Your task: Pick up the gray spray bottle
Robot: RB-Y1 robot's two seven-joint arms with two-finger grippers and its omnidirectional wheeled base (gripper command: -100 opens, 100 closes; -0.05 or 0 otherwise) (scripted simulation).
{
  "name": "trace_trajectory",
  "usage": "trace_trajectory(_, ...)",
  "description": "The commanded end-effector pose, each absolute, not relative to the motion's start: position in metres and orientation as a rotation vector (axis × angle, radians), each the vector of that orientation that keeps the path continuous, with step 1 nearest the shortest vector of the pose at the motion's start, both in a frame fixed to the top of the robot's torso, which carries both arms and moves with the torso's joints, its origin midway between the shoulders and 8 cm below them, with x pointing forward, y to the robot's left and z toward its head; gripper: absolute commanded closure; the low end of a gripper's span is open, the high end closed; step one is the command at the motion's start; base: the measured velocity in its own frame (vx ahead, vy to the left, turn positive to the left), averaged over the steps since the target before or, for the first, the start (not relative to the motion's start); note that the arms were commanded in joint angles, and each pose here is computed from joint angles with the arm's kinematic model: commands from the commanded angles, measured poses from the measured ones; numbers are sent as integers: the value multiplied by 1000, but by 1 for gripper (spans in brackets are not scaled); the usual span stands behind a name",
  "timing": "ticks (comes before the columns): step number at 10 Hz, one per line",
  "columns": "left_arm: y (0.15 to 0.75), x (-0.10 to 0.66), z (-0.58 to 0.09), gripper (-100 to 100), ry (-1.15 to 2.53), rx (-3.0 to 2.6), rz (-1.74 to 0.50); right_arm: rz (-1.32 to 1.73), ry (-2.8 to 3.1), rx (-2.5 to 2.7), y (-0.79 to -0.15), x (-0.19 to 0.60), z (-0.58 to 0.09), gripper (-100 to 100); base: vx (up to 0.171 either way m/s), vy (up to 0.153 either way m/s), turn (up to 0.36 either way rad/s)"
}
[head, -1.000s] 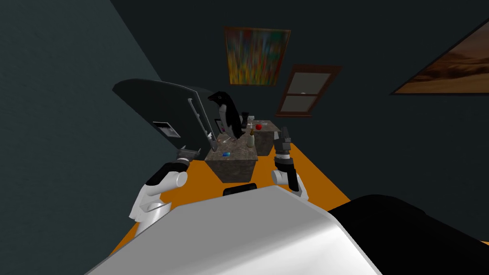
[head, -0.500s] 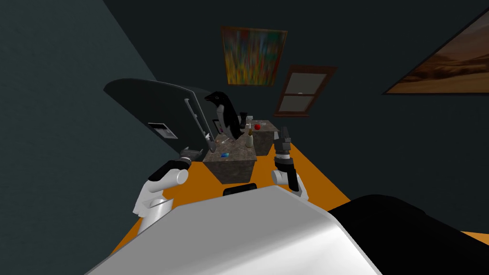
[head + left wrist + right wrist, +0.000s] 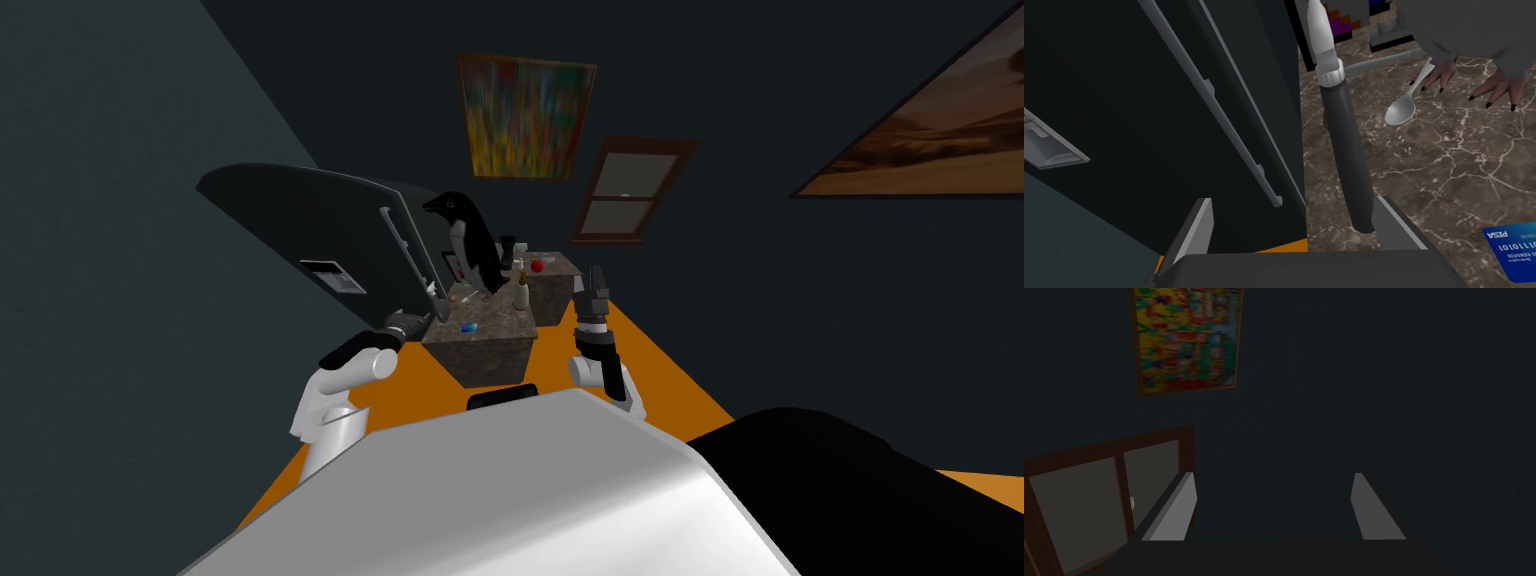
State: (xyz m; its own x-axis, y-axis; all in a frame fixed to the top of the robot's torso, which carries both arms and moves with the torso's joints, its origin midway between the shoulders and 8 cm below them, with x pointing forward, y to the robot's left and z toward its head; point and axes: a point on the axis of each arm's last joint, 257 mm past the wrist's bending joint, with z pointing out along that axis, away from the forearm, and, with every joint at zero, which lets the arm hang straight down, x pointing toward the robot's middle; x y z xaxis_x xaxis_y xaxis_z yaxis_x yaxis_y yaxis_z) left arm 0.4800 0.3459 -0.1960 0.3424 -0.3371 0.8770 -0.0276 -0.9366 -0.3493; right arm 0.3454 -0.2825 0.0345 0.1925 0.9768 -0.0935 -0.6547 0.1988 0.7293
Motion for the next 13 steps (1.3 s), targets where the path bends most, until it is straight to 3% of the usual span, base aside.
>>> trace_trajectory(1,336,482,-203,-100,297,-2403,-1621,1254,634,621,-283,345,35,0,31,22,-73)
trace_trajectory(11,274,487,-225,-100,108,-2669,-1668,1254,634,621,-283,345,35,0,48,44,-38)
trace_trajectory(12,273,487,-225,0,107,-2671,-1669,1254,634,621,-283,345,35,0,0,0,0)
trace_trajectory(13,274,506,-212,-100,145,-2617,-1731,1254,634,621,-283,345,35,0,-54,-7,125)
